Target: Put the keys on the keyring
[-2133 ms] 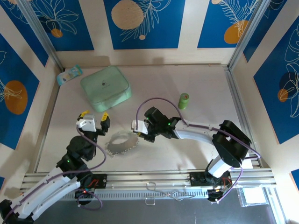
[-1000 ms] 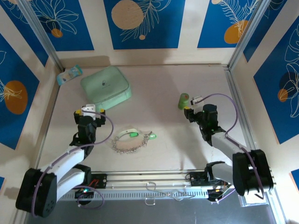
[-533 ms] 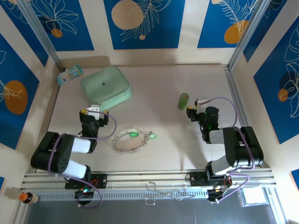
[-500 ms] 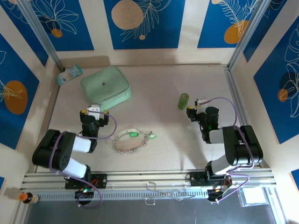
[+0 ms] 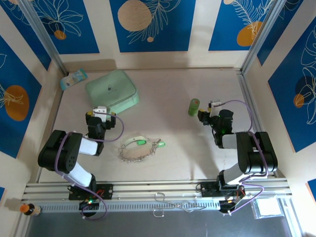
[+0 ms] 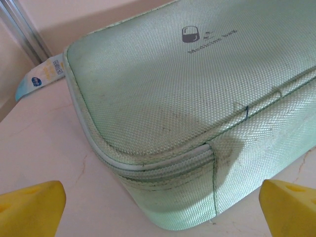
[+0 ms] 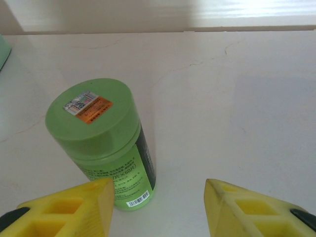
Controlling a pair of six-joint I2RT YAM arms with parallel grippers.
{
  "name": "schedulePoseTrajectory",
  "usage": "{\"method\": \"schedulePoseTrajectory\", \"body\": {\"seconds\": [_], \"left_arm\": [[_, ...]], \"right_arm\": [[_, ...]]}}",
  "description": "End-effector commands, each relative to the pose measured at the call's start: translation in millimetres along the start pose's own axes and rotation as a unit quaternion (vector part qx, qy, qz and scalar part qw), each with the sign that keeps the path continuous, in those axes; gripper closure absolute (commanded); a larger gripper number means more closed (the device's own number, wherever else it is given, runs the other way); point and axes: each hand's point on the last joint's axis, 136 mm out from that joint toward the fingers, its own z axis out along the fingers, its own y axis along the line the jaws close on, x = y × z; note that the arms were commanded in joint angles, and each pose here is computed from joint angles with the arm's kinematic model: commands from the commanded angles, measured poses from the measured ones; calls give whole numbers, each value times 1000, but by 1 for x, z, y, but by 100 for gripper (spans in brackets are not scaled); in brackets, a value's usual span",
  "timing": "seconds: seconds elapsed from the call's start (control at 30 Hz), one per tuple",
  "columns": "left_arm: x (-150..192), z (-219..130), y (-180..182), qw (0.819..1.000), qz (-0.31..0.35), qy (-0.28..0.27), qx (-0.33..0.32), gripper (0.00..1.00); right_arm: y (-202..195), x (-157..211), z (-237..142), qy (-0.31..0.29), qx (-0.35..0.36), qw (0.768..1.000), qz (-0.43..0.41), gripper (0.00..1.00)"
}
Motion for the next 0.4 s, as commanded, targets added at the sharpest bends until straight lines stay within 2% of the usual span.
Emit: {"method": "schedulePoseTrajectory", "body": {"seconds": [0.0,0.37], "left_arm": [[-6,2,2,1000,-6,-5,3,0],[-4,8,3,999,-21,11,26,0]], "right_arm": [[-7,0,4,8,8,1000,18,48],[-11,0,5,12,20,999,26,44]]}}
